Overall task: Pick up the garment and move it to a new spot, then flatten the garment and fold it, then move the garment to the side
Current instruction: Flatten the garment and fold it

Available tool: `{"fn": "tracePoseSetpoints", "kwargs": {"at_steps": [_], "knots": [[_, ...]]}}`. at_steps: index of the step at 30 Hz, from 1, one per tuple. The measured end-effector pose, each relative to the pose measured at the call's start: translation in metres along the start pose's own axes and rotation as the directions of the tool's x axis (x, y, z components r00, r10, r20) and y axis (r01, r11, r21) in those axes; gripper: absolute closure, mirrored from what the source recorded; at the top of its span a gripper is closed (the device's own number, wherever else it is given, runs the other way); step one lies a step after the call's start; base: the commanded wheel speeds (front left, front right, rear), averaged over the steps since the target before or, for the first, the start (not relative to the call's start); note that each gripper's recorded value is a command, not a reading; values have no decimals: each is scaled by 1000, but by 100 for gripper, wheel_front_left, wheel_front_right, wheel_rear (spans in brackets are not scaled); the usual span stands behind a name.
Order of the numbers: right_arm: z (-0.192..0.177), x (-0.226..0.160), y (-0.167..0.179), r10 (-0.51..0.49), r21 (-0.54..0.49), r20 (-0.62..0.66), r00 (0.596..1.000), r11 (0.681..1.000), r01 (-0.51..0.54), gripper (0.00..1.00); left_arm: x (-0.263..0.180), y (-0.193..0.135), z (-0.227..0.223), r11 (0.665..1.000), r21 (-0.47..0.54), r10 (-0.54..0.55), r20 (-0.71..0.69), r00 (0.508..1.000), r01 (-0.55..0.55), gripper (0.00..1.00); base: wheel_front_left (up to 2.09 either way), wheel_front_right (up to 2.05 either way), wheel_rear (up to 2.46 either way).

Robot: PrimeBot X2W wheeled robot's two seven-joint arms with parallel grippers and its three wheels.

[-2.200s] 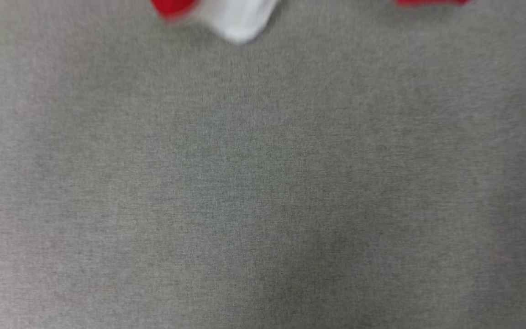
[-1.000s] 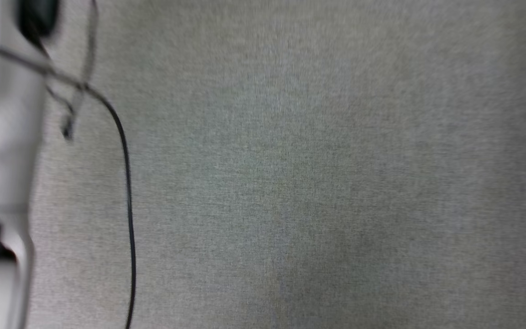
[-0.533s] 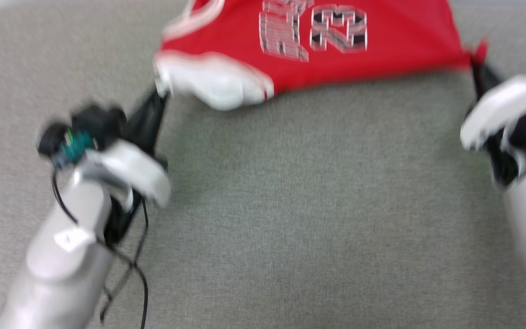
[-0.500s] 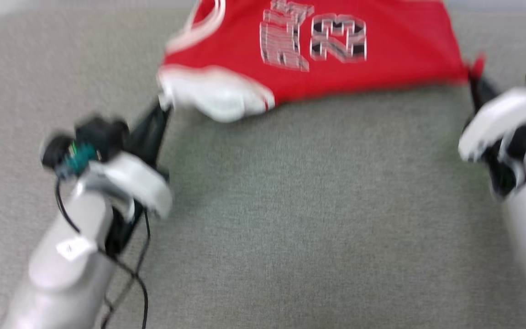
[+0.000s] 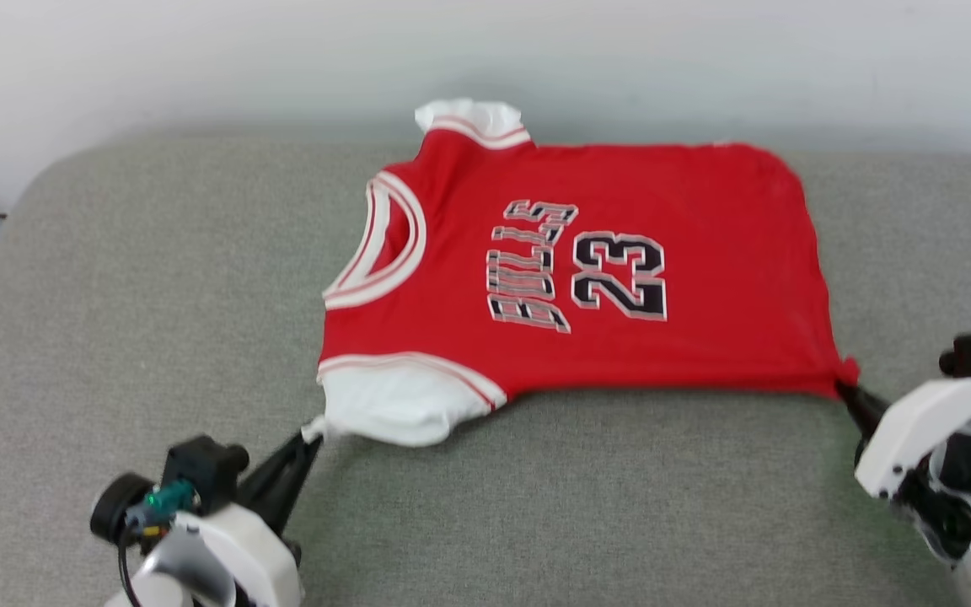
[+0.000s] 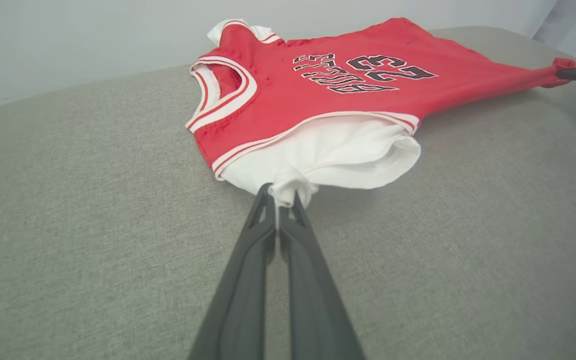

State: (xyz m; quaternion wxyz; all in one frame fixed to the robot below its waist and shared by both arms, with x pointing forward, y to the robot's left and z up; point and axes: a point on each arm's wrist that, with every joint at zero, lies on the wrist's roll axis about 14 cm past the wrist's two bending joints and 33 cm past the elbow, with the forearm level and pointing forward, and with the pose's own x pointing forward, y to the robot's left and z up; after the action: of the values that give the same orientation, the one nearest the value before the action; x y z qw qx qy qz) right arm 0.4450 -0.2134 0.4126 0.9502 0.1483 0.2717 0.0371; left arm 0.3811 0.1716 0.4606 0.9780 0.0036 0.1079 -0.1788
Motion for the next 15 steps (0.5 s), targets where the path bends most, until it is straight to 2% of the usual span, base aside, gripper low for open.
{"fn": "tracePoseSetpoints", "kwargs": {"at_steps": [9,15], "knots": [[-37,-52,2,76,79,-118,990,995,-67,100,-54,-34,-15,997,-36,-71,-66,995,68,100,0,0,0],[-52,-81,0,111,92,-154,982,991,-98,100,-83,-53,-26,993,-69,-102,-117,988,95,100,0,0,0]]}}
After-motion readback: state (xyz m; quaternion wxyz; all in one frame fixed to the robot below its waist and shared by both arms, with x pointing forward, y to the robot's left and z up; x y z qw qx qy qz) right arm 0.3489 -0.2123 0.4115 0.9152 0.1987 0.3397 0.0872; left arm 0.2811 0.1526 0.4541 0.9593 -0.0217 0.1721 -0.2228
